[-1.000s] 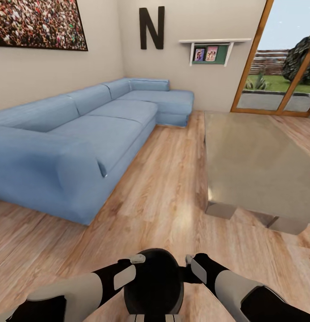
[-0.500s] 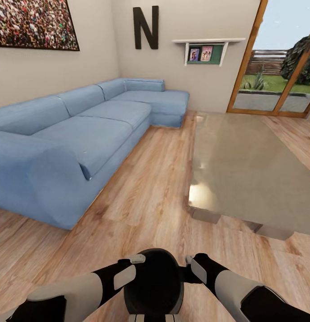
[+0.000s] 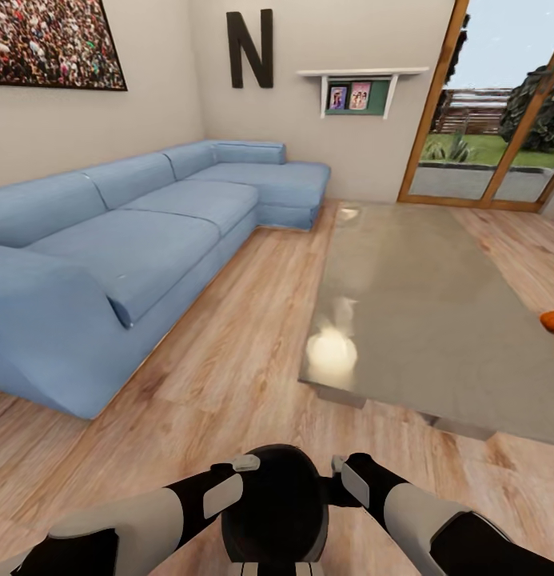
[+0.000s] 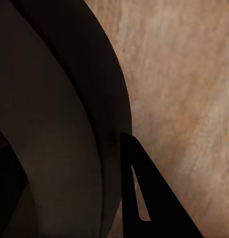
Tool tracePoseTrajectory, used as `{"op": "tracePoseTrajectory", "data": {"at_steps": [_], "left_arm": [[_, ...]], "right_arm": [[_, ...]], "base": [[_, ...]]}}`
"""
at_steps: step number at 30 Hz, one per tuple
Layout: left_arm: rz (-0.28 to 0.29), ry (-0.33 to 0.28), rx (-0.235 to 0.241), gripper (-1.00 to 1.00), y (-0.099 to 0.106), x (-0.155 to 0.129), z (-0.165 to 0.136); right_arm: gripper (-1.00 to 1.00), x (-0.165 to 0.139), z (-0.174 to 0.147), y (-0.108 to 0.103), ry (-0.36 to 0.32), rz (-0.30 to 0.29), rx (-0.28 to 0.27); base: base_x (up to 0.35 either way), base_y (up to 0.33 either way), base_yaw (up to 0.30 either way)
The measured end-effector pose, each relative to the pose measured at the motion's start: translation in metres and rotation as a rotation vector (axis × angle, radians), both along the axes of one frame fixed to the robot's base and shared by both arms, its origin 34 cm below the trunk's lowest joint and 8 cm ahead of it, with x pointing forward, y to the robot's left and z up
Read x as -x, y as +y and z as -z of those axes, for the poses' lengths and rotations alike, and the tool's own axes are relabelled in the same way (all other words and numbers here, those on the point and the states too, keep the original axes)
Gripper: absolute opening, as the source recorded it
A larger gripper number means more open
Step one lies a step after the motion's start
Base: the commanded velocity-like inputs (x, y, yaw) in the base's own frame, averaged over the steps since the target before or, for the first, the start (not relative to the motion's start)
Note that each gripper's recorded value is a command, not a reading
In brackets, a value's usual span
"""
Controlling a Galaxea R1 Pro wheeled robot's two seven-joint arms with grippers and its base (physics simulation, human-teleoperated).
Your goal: Place each of the two pumpkins and all three candles from the living room inside a cabinet in the living room (use any cabinet), then make sure every cabinet is closed, and position the cauldron so it is next to a table in the living room.
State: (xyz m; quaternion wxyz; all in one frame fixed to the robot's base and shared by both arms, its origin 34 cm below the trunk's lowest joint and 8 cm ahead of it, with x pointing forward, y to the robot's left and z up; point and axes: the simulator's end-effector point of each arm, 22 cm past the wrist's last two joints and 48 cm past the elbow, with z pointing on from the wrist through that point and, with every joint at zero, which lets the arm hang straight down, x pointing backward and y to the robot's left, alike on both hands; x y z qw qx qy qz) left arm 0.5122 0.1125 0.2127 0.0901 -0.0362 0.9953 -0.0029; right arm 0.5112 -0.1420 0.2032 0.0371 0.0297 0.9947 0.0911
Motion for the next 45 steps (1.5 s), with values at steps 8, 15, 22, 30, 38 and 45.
{"op": "tracePoseTrajectory", "data": {"at_steps": [8,15,22,30,38,45], "left_arm": [[0.0,0.0,0.0,-1.0,0.0,0.0,0.0],[0.0,0.0,0.0,-1.0,0.0,0.0,0.0],[0.0,0.0,0.0,-1.0,0.0,0.0,0.0],[0.0,0.0,0.0,-1.0,0.0,0.0,0.0],[0.0,0.0,0.0,-1.0,0.0,0.0,0.0],[0.004,-0.02,-0.003,1.0,-0.0021,-0.0064,-0.0028]], "right_arm": [[-1.0,0.0,0.0,0.0,0.0,0.0,0.0],[-1.0,0.0,0.0,0.0,0.0,0.0,0.0],[-1.0,0.0,0.0,0.0,0.0,0.0,0.0],[-1.0,0.0,0.0,0.0,0.0,0.0,0.0],[-1.0,0.0,0.0,0.0,0.0,0.0,0.0],[1.0,0.0,-0.0002,0.0018,-0.001,0.003,-0.002]], "base": [[0.098,-0.327,0.0],[0.098,-0.327,0.0],[0.098,-0.327,0.0],[0.046,-0.103,0.0],[0.0,-0.001,0.0],[0.0,0.0,0.0]]}}
